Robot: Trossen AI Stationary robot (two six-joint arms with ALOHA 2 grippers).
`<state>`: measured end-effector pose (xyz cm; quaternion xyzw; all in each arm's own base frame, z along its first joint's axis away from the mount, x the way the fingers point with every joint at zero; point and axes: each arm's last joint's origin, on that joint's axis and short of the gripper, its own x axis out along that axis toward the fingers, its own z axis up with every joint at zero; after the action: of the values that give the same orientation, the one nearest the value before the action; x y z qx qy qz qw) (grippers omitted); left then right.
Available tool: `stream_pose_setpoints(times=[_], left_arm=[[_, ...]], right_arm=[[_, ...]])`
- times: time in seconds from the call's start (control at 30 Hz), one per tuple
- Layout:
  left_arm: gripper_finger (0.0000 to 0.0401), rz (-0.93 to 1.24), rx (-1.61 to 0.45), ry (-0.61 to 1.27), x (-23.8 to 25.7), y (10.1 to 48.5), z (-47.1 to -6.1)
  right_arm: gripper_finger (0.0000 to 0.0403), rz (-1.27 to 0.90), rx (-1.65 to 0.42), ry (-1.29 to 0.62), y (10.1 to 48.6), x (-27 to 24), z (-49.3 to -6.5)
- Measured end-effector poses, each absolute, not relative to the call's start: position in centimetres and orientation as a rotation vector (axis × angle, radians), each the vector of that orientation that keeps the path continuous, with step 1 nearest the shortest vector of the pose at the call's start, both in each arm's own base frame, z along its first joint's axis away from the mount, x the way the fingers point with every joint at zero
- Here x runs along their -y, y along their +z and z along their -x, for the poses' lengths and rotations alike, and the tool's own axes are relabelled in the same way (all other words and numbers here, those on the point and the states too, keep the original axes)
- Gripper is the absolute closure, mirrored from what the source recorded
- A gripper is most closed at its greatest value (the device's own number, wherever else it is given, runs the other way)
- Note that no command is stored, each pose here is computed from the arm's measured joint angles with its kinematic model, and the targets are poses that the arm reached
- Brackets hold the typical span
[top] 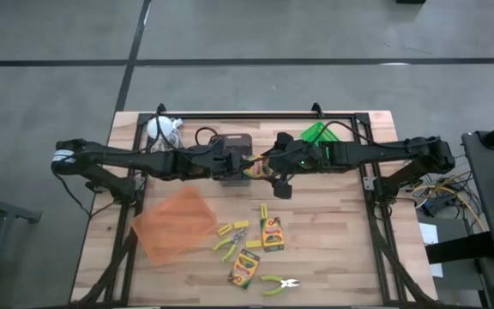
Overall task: Pick & Place School Supplies
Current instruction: Put the pack of crayons into the orange bin
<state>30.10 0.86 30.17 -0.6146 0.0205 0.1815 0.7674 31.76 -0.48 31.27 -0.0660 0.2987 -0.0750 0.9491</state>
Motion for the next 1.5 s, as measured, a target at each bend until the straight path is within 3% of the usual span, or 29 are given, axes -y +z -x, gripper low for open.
stream_pose_setpoints(times=[0.67,1.0,1.5], left_arm=[[0.0323,1.334,-0.043,0.397,-0.88,30.18,-30.09],[0.0323,1.335,-0.041,0.396,-0.88,30.2,-30.1],[0.0323,1.334,-0.042,0.396,-0.88,30.14,-30.1]], right_arm=[[0.0078,0.132,-0.601,-0.155,31.33,0.48,-31.8],[0.0078,0.032,-0.591,-0.184,31.33,0.47,-31.8],[0.0052,0.032,-0.584,-0.184,31.43,0.47,-31.79]])
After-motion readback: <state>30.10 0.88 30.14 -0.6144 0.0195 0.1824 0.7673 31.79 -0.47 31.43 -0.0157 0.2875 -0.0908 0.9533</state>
